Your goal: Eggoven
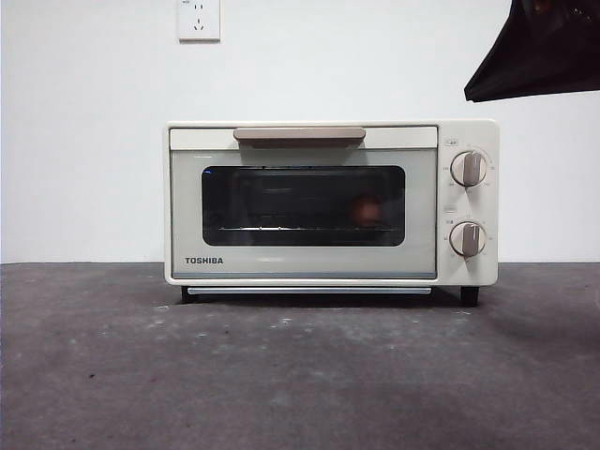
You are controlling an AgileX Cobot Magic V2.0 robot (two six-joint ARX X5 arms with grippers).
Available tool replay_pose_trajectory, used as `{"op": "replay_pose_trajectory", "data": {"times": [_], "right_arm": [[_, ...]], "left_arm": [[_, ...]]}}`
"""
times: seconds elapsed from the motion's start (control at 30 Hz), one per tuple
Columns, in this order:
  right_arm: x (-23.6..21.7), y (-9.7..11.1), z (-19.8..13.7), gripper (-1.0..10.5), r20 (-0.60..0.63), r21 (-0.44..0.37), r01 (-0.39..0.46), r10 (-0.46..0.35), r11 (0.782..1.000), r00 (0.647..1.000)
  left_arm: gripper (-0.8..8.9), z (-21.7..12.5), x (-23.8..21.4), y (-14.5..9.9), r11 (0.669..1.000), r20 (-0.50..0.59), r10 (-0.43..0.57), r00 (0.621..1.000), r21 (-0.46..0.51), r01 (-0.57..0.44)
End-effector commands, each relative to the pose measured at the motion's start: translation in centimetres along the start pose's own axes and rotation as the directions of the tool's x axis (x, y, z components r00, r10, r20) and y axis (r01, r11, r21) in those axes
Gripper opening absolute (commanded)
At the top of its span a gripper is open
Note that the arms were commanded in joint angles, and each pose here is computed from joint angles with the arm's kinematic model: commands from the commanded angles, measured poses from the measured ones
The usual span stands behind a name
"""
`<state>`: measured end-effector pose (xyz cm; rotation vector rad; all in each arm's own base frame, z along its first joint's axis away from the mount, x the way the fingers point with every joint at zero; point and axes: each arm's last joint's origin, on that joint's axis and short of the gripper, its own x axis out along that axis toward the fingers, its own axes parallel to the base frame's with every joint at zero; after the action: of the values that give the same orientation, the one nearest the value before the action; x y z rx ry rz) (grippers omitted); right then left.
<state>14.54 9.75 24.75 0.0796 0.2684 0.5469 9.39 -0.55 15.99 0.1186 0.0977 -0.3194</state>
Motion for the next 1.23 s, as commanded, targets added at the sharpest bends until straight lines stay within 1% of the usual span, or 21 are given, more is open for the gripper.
{"op": "replay_pose_trajectory", "data": {"times": [0.03,0.13,0.87,0.9,1.03,1.17,1.23], "right_arm": [[0.1,0.1,0.0,0.0,0.003,-0.009,-0.007,0.007,1.000,1.000],[0.1,0.1,0.0,0.0,0.003,-0.009,-0.006,0.006,1.000,1.000],[0.1,0.1,0.0,0.0,0.003,-0.010,-0.007,0.007,1.000,1.000],[-0.1,0.1,0.1,0.0,0.013,-0.023,-0.002,0.002,1.000,1.000],[-1.6,-1.3,1.0,0.0,0.089,-0.049,0.091,-0.086,0.995,0.992],[-3.3,-3.1,1.3,0.0,0.124,-0.045,0.140,-0.134,0.989,0.983],[-4.3,-4.1,1.0,0.0,0.149,-0.036,0.199,-0.192,0.979,0.970]], "left_arm": [[0.08,-0.7,0.2,0.0,0.999,-0.013,0.002,1.000,-0.044,-0.002],[0.08,-1.1,0.2,0.0,0.997,-0.040,-0.002,0.999,-0.075,-0.001],[0.08,-1.0,0.2,0.0,0.997,-0.035,-0.002,0.999,-0.074,-0.001],[0.08,-1.0,0.2,0.0,0.997,-0.035,-0.002,0.999,-0.073,-0.001],[0.08,-1.0,0.2,0.0,0.997,-0.035,-0.002,0.999,-0.073,-0.001],[0.08,-1.0,0.2,0.0,0.997,-0.035,-0.002,0.999,-0.073,-0.001],[0.08,-1.0,0.2,0.0,0.997,-0.035,-0.002,0.999,-0.074,-0.001]]}}
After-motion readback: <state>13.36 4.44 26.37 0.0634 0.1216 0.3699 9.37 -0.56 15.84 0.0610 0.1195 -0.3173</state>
